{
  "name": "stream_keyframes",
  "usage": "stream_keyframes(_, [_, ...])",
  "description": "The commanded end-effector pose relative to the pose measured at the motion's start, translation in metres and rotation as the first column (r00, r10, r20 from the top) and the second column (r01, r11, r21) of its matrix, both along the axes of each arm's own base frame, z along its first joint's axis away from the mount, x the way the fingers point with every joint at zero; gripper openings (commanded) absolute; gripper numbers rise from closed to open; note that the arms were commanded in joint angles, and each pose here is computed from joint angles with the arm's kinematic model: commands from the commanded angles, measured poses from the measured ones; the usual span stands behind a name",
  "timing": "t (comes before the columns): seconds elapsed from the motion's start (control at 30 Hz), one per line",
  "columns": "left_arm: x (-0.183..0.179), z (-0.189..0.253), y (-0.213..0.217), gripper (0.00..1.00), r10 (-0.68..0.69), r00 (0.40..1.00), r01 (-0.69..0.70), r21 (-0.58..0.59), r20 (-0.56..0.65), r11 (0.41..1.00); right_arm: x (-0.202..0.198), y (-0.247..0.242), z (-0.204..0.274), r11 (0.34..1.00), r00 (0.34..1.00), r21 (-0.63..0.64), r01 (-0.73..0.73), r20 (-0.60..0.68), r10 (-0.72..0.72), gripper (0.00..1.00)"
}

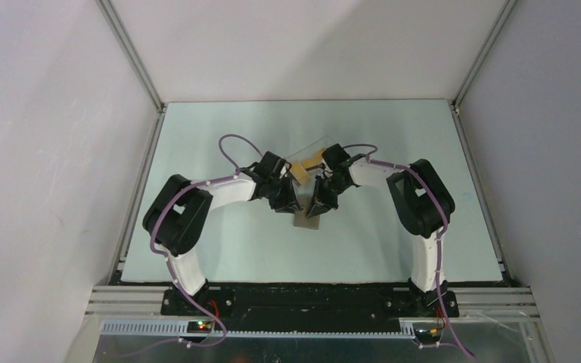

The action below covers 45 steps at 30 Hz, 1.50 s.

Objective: Put the credit cards into the card holder
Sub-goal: Close the card holder at the center of the board.

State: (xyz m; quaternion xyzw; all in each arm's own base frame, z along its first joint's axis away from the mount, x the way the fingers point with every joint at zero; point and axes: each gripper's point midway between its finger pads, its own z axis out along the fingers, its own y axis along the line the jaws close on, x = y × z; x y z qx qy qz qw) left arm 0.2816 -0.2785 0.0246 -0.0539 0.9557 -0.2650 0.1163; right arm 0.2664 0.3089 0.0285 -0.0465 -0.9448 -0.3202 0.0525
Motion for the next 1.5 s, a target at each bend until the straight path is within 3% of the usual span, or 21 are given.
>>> stream_keyframes(0.0, [0.003,-0.001,-0.014,0.31,-0.046,0.998,0.046,-0.002,0.033,0.999,-0.006,-0.004,-0.021,0.997,1.000,-0.069,-0.019,-0.025,0.017,0.02])
stream_keyframes(0.3, [0.004,0.002,-0.019,0.41,-0.041,0.998,0.041,-0.004,0.037,0.999,-0.008,-0.006,-0.024,0.996,0.999,-0.087,-0.031,-0.030,0.028,0.01])
stream_keyframes(0.63, [0.004,0.000,-0.007,0.36,-0.022,0.999,0.019,0.076,0.040,0.997,-0.009,-0.005,-0.023,0.996,0.999,-0.082,-0.037,-0.032,0.035,0.01])
stream_keyframes(0.9, [0.008,0.043,-0.015,0.45,-0.026,0.993,0.025,0.008,0.112,1.000,-0.006,-0.004,-0.006,0.998,0.999,-0.046,-0.039,-0.002,0.039,0.02])
stream_keyframes(1.1, [0.015,0.061,0.001,0.38,-0.024,0.986,0.010,0.084,0.165,0.996,0.000,-0.003,0.006,0.999,0.999,-0.023,-0.033,0.018,0.034,0.03])
stream_keyframes(1.27, [0.016,0.050,0.019,0.31,-0.060,0.985,0.027,0.198,0.163,0.980,-0.001,-0.001,0.006,0.999,0.999,-0.015,-0.040,0.013,0.040,0.03])
stream_keyframes(1.47, [0.013,0.032,0.020,0.22,-0.079,0.989,0.049,0.230,0.124,0.972,-0.003,-0.002,0.003,0.999,0.999,-0.020,-0.046,0.007,0.046,0.03])
